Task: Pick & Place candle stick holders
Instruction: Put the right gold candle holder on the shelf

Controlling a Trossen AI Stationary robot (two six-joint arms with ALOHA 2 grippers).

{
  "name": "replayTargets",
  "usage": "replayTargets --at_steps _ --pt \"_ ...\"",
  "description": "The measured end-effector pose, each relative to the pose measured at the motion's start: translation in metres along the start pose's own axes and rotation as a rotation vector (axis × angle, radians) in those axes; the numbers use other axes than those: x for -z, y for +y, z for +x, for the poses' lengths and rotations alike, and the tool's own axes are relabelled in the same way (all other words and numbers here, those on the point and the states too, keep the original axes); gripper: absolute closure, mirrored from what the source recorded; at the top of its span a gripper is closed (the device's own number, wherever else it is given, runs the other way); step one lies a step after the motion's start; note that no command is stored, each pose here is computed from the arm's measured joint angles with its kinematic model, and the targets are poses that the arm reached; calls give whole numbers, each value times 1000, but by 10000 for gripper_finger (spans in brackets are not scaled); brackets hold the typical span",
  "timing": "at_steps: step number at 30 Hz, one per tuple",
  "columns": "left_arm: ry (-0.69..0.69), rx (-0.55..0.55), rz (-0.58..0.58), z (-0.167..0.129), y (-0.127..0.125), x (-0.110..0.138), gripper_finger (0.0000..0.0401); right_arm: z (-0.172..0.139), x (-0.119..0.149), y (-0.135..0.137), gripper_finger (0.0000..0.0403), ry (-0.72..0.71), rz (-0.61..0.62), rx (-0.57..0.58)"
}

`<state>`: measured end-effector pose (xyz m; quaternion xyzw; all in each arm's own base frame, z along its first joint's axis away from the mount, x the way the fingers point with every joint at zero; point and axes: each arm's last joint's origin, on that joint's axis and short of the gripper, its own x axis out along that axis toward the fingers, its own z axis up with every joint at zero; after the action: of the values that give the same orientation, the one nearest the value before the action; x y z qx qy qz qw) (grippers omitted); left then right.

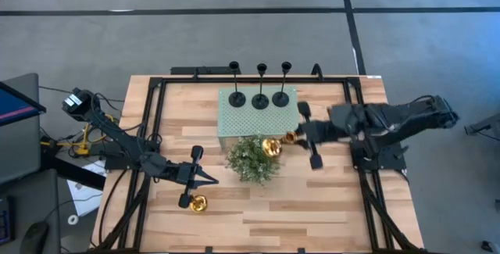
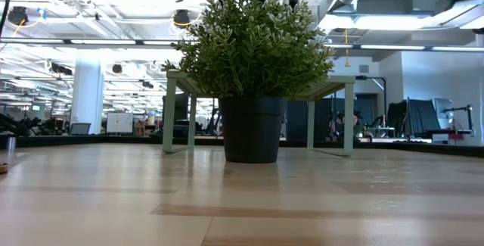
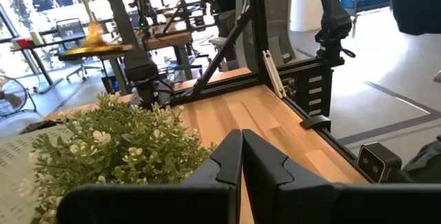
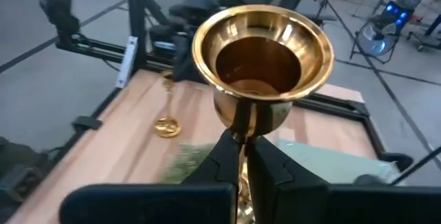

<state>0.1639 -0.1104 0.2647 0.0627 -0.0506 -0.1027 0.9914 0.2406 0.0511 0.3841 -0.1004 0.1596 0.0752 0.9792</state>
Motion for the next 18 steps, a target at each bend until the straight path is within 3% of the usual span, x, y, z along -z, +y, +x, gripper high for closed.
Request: replayTargets --at_steps 13,18 --pt "-1 -16 0 0 1 0 390 36 25 -88 403 -2 51 32" --pt "17 -190 -5 1 9 0 390 44 36 -103 403 41 79 65"
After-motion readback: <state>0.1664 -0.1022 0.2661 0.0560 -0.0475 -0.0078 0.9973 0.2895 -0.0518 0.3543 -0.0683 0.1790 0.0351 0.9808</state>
